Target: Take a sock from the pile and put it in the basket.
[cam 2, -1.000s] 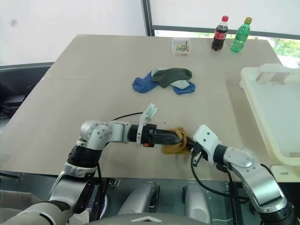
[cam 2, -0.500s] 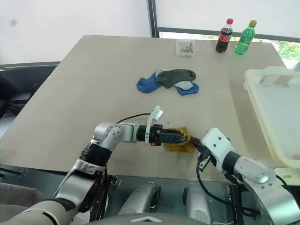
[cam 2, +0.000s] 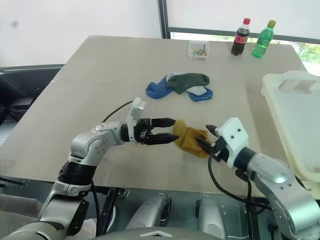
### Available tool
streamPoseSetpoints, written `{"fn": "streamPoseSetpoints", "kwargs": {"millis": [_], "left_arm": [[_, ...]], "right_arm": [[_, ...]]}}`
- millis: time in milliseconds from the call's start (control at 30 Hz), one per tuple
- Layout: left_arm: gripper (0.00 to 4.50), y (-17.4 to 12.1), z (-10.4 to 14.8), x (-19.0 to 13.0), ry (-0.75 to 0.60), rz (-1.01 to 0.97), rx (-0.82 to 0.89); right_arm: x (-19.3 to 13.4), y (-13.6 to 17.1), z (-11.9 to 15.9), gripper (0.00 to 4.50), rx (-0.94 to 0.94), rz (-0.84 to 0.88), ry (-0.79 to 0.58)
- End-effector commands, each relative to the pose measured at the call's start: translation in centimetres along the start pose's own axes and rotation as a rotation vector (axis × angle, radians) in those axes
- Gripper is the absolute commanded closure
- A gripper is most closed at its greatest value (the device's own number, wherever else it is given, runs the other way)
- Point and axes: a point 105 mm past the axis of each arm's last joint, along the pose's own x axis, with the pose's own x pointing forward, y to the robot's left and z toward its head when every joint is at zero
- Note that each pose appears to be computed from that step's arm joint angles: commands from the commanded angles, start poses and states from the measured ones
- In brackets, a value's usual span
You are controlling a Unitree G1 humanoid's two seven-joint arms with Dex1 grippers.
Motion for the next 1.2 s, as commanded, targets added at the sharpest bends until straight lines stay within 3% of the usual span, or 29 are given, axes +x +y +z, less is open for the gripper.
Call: {"fn": "streamPoseSetpoints", "kwargs": {"millis": [33, 100, 233, 367, 600, 800, 1067, 1167, 1200], "left_arm": [[0.22, -1.5, 0.6, -1.7, -0.007, 0.026, 0.191], [0.22, -2.1, 0.4, -2.2, -0.014, 0.039, 0.221], [0.22, -2.9, -0.4, -2.6, -0.008, 0.054, 0.21], [0.22, -2.7, -1.6, -0.2, 0.028, 0.006, 0.153], [0.22, -2.6, -0.7, 3.8, -0.015, -0.108, 0.016], [0.22, -1.9, -3.3, 7.0, 0.133, -0.175, -0.086], [0.22, -0.6, -7.2, 7.9, 0.298, -0.173, -0.127], [0.22, -0.1, -6.4, 8.4, 0.239, -0.148, -0.097], [0.22, -0.4, -4.7, 8.1, 0.146, -0.171, -0.08]], "right_arm": [[1.6, 0.7, 0.1, 0.76, -0.026, 0.065, 0.026], [2.1, 0.9, -0.2, 0.06, -0.033, 0.089, 0.045], [2.7, 1.1, 0.0, 0.06, -0.022, 0.133, 0.035], [2.3, 0.1, 0.3, 0.06, -0.013, 0.11, 0.03], [0.1, -0.9, 0.4, 0.06, -0.025, 0.053, 0.048], [-1.2, -0.5, -0.1, 0.06, -0.022, -0.006, 0.081], [-2.0, -0.4, -0.4, 0.06, -0.001, -0.099, 0.086], [-1.8, -0.5, -0.4, 0.06, 0.002, -0.109, 0.083], [-1.7, -0.6, -0.3, 0.06, 0.003, -0.107, 0.08]]}}
